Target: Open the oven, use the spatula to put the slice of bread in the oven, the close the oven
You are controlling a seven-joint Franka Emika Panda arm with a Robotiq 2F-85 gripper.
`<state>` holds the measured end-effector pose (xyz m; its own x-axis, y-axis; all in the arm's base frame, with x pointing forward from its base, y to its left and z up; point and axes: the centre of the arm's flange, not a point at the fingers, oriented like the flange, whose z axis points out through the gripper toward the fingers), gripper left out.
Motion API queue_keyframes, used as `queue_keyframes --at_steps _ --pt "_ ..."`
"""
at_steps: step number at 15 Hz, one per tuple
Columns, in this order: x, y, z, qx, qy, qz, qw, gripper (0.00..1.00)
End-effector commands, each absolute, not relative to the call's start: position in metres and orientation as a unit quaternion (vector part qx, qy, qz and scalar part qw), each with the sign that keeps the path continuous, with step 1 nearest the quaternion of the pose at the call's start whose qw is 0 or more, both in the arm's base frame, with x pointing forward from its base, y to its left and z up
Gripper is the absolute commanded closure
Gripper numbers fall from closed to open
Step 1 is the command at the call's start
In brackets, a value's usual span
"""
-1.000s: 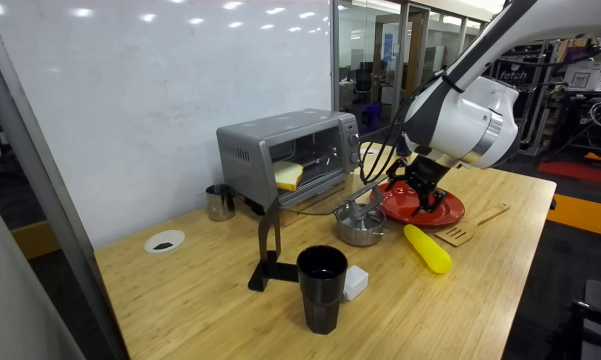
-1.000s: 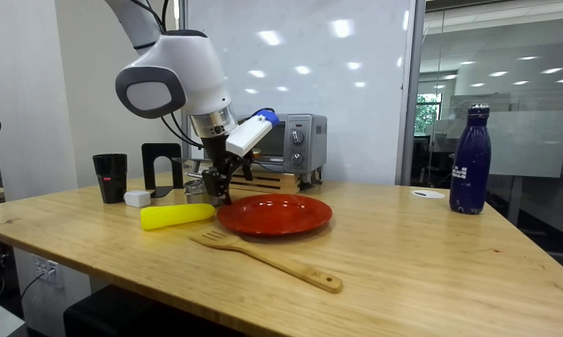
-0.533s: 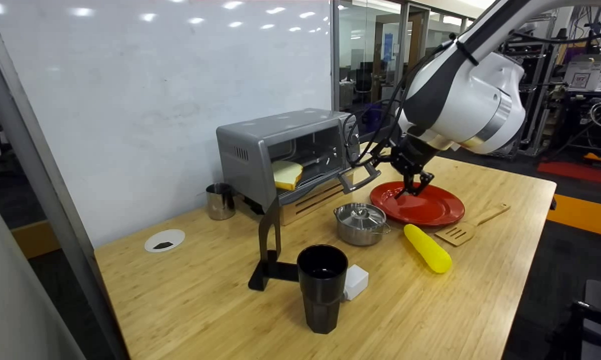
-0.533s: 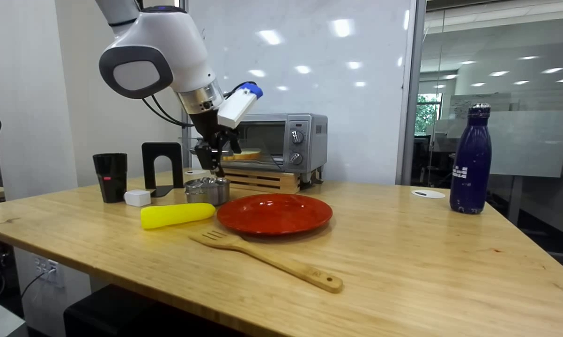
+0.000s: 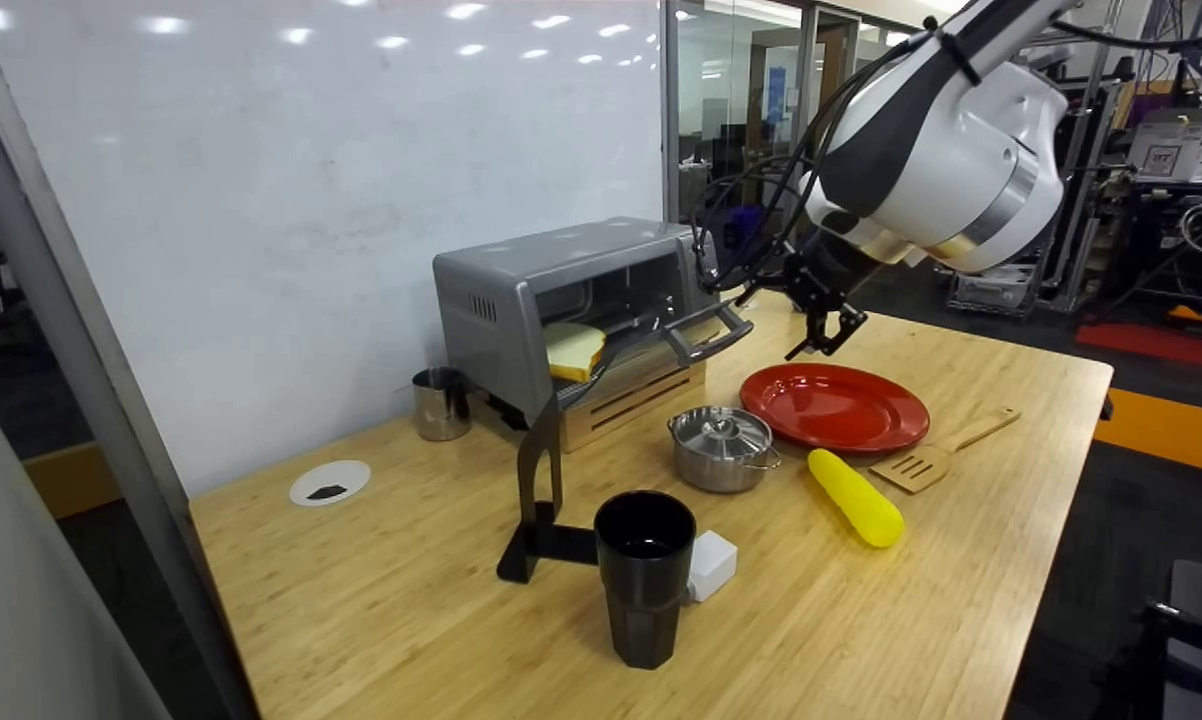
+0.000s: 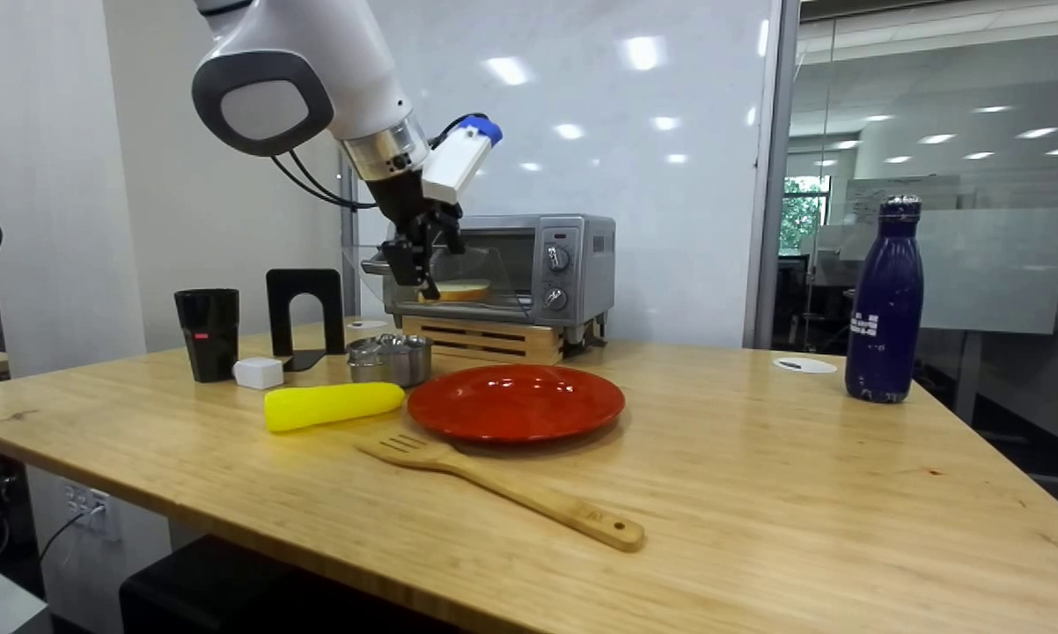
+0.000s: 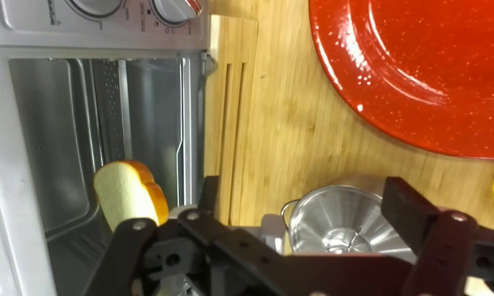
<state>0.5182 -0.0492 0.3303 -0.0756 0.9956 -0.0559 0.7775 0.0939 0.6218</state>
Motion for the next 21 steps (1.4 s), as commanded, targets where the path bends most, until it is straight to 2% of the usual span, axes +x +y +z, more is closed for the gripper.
queue_keyframes --at_steps 1,21 --pt "0.503 -0.087 0.295 0.632 0.691 0.235 0.262 0.0" --pt "0.55 -0.111 0.285 0.608 0.694 0.241 0.302 0.0"
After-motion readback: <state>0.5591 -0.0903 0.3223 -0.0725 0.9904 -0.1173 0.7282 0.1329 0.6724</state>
